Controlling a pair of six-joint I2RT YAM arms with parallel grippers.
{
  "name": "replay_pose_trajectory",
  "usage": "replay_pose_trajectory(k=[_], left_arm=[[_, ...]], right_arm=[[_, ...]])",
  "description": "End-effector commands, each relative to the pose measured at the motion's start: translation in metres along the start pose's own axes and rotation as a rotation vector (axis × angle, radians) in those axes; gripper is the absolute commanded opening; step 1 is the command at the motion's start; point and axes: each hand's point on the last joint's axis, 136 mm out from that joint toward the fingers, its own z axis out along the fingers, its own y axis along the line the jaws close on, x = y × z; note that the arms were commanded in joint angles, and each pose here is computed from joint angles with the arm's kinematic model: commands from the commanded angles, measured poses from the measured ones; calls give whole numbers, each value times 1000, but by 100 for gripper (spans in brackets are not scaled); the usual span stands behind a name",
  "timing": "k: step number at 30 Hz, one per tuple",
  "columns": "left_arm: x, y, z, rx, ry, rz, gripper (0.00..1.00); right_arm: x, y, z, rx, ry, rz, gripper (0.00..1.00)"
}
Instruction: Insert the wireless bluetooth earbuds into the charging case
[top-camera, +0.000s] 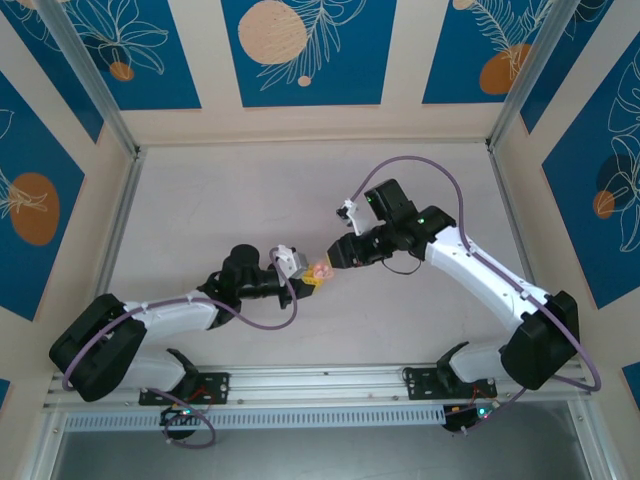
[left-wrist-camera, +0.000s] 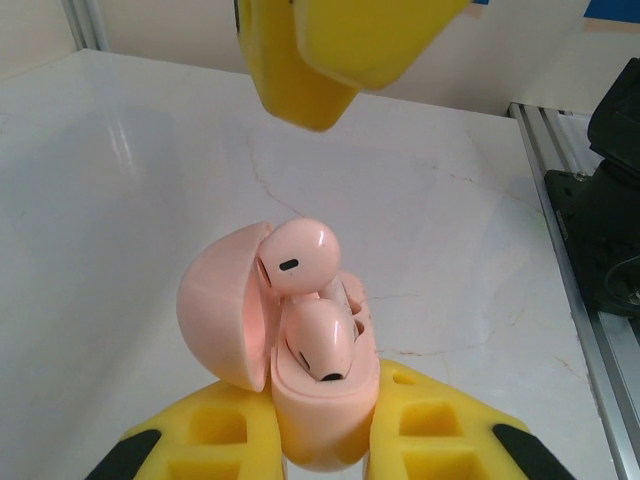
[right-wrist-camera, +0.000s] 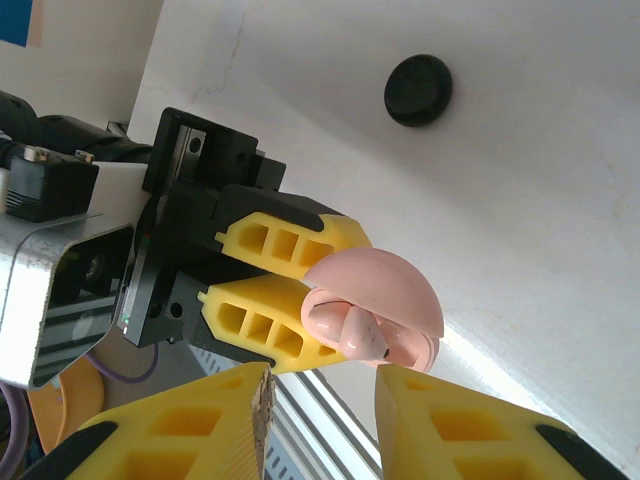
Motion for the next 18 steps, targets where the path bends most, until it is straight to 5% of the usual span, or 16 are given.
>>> replay_pose_trajectory(k=[1, 18], left_arm=[[-22, -8, 2, 42, -54, 60, 13], [-25, -9, 2, 53, -57, 60, 13]], right_arm=[[3, 8, 1, -54, 34, -36, 33], [6, -4, 15, -57, 64, -12, 34]])
